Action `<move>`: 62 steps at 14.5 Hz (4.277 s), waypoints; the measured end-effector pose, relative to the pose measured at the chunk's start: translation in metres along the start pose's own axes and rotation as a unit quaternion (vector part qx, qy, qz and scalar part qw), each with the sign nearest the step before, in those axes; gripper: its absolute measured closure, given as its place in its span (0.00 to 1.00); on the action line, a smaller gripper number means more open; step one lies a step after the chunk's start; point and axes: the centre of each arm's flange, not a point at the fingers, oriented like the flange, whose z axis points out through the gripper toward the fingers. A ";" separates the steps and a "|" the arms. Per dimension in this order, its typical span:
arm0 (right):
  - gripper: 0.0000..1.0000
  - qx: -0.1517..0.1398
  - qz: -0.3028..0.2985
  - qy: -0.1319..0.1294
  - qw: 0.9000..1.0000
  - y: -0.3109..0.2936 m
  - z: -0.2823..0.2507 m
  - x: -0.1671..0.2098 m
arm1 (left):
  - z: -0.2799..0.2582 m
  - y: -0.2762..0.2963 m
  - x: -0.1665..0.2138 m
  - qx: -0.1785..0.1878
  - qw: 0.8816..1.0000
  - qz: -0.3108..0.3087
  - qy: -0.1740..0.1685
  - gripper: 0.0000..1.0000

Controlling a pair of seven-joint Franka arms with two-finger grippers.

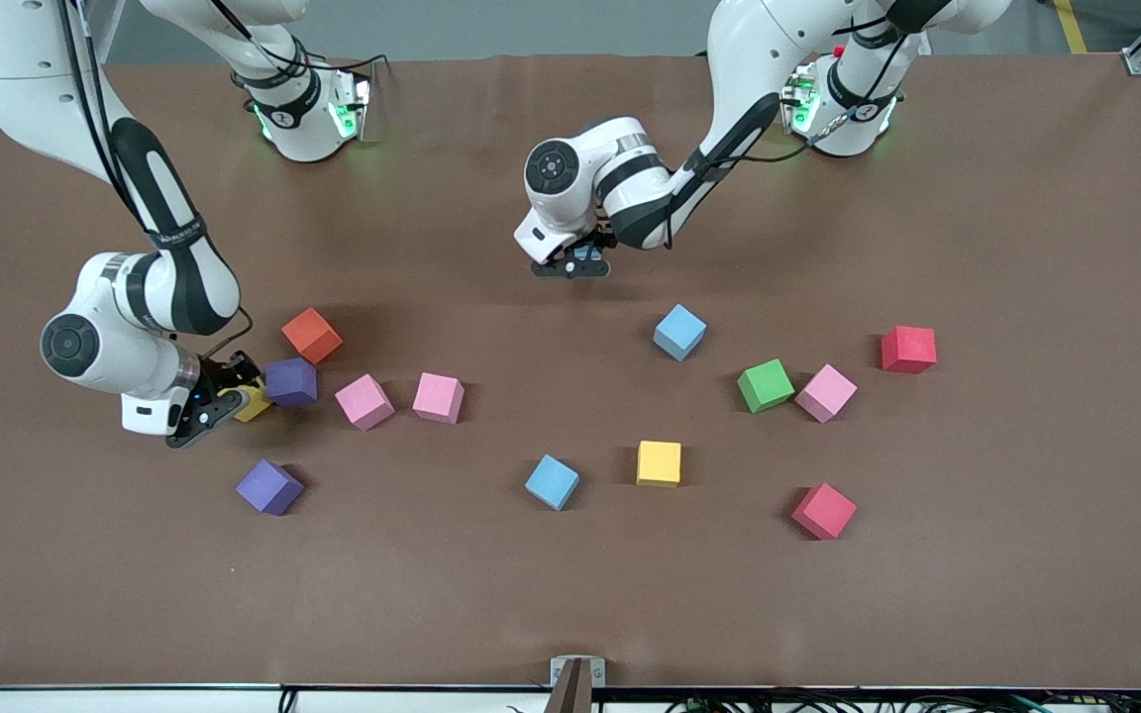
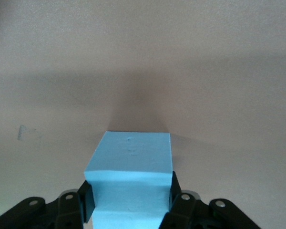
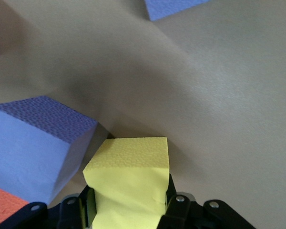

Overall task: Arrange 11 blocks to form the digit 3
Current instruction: 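Place the blue cube with the left gripper while the right gripper lifts yellow, then place yellow with the right gripper while the left gripper approaches another blue cube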

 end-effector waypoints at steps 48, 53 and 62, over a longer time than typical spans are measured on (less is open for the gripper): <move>0.45 0.069 0.653 -0.087 0.750 -0.319 -0.154 0.114 | -0.258 -0.221 0.138 0.027 0.984 -0.158 0.079 0.00; 0.45 0.090 0.688 -0.056 0.718 -0.381 -0.101 0.106 | -0.260 -0.258 0.157 0.030 0.993 -0.093 0.071 0.00; 0.45 0.088 0.777 -0.040 0.622 -0.459 -0.049 0.081 | -0.223 -0.293 0.185 -0.014 0.989 -0.148 0.025 0.00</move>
